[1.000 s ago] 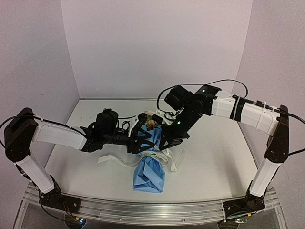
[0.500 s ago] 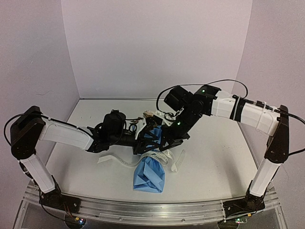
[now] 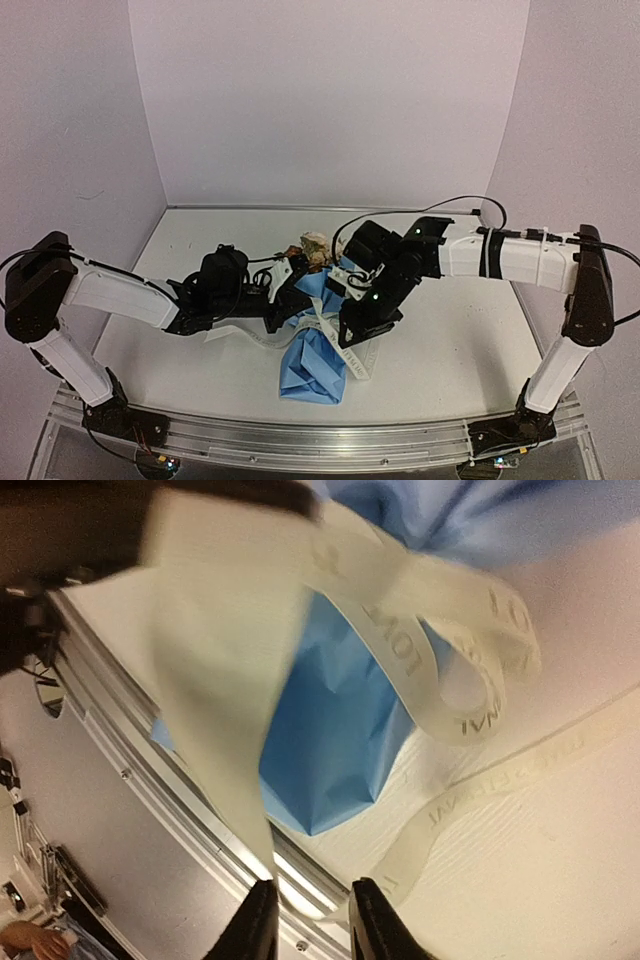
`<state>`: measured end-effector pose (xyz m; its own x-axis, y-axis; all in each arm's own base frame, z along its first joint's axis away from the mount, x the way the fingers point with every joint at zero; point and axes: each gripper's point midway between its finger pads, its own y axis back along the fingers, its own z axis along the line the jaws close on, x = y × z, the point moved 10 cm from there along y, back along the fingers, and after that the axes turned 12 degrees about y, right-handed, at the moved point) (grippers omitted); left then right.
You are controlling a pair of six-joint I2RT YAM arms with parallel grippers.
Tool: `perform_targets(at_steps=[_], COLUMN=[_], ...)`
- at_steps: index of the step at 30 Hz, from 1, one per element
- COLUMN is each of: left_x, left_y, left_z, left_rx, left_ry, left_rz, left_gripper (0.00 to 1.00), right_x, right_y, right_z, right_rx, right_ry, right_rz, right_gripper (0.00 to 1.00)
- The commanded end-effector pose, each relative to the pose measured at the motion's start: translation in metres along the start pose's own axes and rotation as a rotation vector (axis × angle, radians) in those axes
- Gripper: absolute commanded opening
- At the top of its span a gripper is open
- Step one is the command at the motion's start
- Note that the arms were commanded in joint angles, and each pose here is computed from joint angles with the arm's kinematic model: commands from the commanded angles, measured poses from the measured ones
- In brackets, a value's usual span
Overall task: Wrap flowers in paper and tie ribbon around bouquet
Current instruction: Cross the half-tied ribbon over the folded bouquet.
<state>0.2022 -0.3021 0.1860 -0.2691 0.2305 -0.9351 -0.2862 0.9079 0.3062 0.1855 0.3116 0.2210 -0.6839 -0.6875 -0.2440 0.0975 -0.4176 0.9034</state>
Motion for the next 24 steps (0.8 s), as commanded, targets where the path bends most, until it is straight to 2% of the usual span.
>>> perform_targets(at_steps=[1,5,7,10,16,24], left_x=[-0.016,-0.015,-0.014,-0.014,-0.015,-0.016], left_y=[0.015,0.019,0.018,0.018,0.017,0.018], left_z=[-0.005,-0.008,-0.007,-0.006,-0.006,-0.005], left_rx=[-0.041,-0.048,-0.056,-0.067,-0.077,-0.095], left_ry=[-0.051,-0.085,-0.099,-0.105,-0.104,-0.105], left_rz=[-0.093,-0.087,-0.073,-0.061,-0.055,-0.047], left_gripper=[0.00,0.00,0.00,0.00,0.00,0.00], right_x=[0.005,0.012,0.011,0.004,-0.012,-0.002], right_y=[0.005,0.008,0.006,-0.004,-0.029,-0.060], right_z=[-0.003,-0.016,-0.027,-0.039,-0.047,-0.060], right_rx=[0.071,0.162,0.173,0.149,0.098,0.097], right_ry=[-0.006,-0.044,-0.124,-0.221,-0.302,-0.381], right_rz=[-0.169,-0.245,-0.268,-0.289,-0.277,-0.268], right_gripper=[0.44,0.56,0.57,0.52,0.43,0.38])
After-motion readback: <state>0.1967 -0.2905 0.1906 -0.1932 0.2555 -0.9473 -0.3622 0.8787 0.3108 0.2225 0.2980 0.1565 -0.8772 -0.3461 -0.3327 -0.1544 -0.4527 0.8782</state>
